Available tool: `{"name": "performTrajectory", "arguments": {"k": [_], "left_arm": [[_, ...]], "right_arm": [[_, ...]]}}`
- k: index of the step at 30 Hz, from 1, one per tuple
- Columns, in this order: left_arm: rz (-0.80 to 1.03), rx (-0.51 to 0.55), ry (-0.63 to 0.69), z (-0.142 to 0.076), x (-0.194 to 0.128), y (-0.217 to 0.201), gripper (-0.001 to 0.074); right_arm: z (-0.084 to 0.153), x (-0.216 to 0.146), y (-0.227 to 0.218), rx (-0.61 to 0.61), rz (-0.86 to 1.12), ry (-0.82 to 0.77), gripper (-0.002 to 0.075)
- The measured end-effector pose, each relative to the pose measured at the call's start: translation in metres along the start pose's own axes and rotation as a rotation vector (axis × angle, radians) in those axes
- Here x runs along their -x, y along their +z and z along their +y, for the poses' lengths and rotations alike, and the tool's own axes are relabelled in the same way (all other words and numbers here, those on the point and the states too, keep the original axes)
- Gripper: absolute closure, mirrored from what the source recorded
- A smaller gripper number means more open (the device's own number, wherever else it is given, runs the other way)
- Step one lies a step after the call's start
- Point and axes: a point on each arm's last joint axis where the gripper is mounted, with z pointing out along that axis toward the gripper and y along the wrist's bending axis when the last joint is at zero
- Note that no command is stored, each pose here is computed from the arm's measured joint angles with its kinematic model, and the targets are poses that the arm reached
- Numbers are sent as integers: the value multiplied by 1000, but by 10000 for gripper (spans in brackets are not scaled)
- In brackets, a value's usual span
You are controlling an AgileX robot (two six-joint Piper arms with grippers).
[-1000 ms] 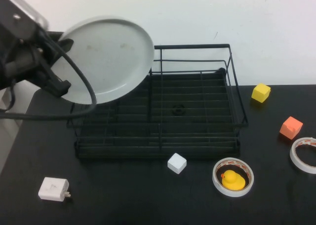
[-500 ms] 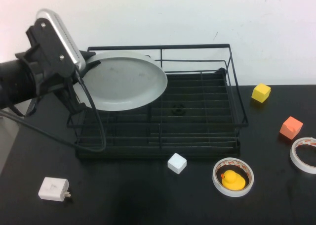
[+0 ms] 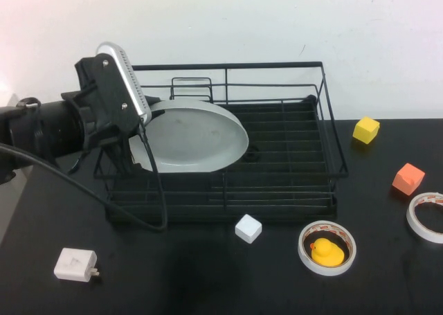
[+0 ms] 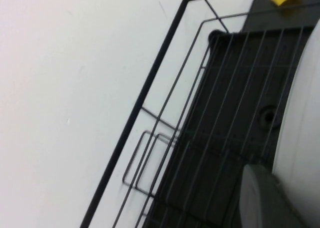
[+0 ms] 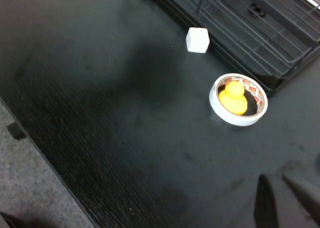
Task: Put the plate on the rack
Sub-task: Place the plate on the rack
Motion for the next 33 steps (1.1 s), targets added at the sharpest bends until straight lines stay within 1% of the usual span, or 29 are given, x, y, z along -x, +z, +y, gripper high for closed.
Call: {"name": "performTrajectory", "arguments": {"k": [2, 9, 23, 27, 33], "left_arm": [[11, 9, 4, 1, -1, 1, 671], [2, 13, 100, 2, 1, 1, 671], [1, 31, 133, 8, 4, 2, 671], [8, 64, 144, 18, 9, 1, 671], [0, 129, 140, 39, 20, 1, 671]], "right_arm": [[0, 0, 0, -1, 1, 2, 727], [-1, -1, 0, -11, 6, 7, 727], [-1, -1, 0, -12, 7, 10, 727], [-1, -1, 0, -12, 7, 10, 727], [-1, -1, 0, -12, 7, 10, 727]]}}
